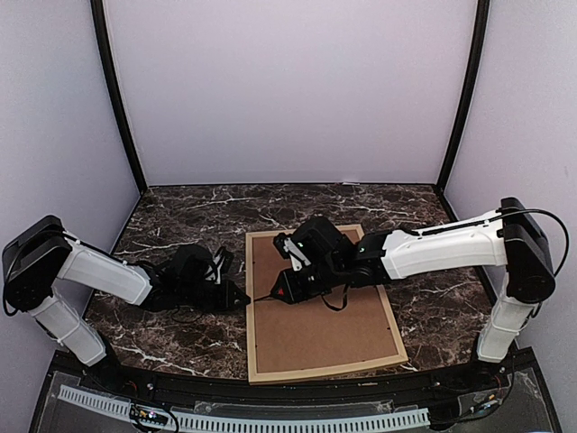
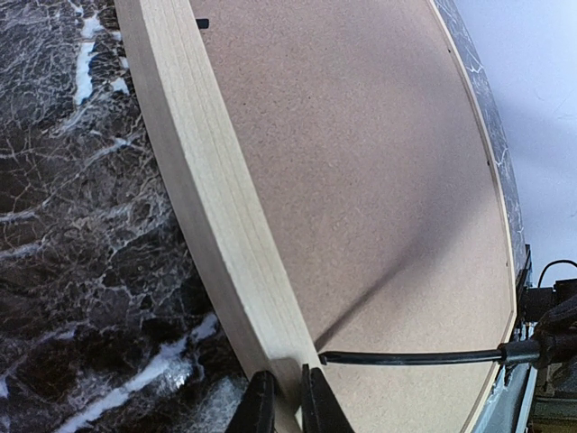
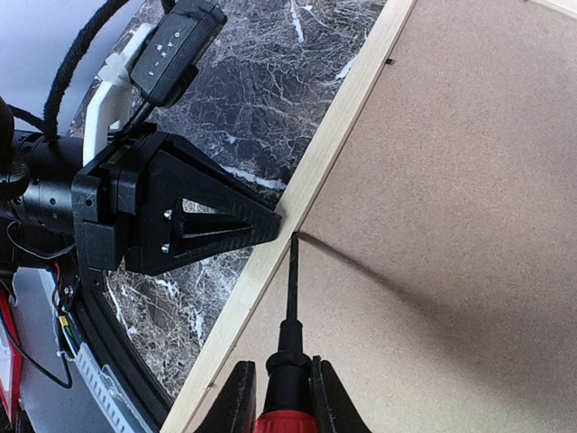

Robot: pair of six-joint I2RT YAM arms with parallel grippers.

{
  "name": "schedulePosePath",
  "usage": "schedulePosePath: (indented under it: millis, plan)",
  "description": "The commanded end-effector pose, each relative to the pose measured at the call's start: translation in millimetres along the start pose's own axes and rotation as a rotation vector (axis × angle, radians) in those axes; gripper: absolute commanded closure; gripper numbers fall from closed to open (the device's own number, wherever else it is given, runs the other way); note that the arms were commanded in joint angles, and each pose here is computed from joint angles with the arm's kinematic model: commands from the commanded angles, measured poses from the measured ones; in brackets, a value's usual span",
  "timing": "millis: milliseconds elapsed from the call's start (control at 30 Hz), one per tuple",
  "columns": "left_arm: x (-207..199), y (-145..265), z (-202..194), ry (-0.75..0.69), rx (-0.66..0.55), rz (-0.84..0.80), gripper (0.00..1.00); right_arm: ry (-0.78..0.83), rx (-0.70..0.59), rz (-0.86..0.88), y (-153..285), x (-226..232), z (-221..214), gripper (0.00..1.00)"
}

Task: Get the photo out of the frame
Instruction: Release the fastener from the backboard.

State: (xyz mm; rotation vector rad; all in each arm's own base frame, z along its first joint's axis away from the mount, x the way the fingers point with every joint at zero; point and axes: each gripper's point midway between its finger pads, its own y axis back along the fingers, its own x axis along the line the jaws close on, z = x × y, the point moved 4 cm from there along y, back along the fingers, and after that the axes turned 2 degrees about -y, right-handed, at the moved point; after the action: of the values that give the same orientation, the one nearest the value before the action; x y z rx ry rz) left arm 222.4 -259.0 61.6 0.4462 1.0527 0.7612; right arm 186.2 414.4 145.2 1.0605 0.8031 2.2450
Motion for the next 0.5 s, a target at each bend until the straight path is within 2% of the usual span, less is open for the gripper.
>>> schedulePosePath:
  millis: [0, 467]
  plan:
    - [13, -6, -26, -0.004, 0.095, 0.037, 0.88, 0.187, -0.237, 0.609, 53, 130, 46, 1.0]
    - [10, 3, -15, -0.006, 0.065, 0.077, 0.88, 0.11, -0.185, 0.303, 35, 67, 17, 1.0]
